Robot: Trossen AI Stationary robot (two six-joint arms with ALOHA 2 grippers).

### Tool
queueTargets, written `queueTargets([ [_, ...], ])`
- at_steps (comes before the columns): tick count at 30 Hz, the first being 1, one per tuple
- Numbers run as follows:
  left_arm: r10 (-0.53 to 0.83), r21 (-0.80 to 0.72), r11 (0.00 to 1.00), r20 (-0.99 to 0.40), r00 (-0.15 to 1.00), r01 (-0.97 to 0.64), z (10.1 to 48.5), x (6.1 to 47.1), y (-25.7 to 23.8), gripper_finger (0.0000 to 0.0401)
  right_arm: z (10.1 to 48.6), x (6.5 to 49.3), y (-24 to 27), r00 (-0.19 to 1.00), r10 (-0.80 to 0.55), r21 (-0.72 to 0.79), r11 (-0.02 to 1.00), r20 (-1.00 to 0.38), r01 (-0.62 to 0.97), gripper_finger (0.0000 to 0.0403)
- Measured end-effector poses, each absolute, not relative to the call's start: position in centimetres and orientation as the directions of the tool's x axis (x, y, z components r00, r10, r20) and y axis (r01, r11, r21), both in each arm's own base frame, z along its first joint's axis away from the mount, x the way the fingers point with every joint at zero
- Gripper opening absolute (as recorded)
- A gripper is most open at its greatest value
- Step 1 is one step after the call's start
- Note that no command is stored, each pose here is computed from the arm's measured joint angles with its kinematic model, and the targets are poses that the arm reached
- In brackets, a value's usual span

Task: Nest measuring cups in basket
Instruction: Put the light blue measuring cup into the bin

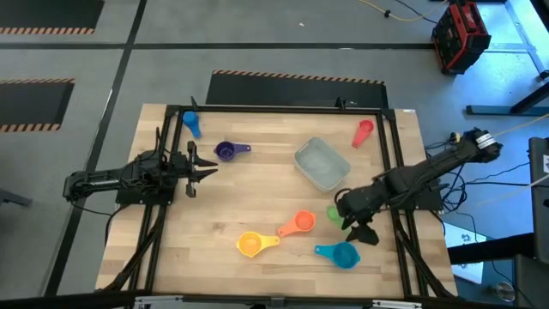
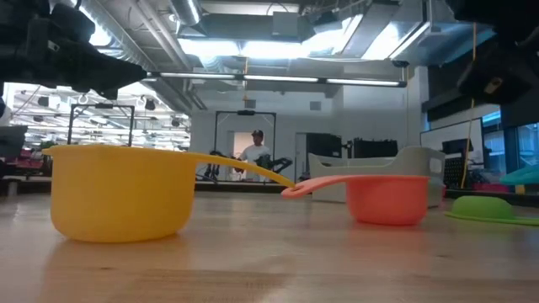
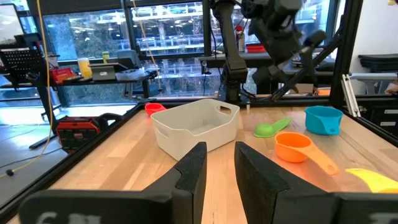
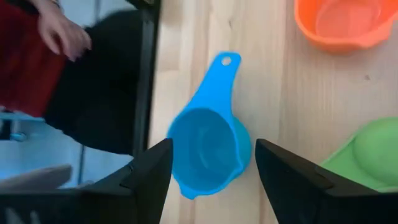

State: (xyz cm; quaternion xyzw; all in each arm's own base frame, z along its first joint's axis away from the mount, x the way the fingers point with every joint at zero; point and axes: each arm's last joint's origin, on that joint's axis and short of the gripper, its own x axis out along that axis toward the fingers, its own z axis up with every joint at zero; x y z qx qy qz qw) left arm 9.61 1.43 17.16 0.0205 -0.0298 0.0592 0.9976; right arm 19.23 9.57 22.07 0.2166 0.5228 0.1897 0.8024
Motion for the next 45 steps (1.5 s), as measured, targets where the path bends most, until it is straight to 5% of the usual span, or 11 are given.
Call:
queueTargets([
  [29,0.117,0.037,0.992,0.062,0.991,-0.12,17.2,9.6,1.4,0.0076,15.9,21.5,12.1,0.214,0.406,0.412,0.911,-0.889,-0.016,0.0232],
  [45,0.117,0.037,0.992,0.062,0.991,-0.119,17.2,9.6,1.4,0.0076,15.9,21.5,12.2,0.215,0.408,0.414,0.91,-0.888,-0.018,0.0186],
])
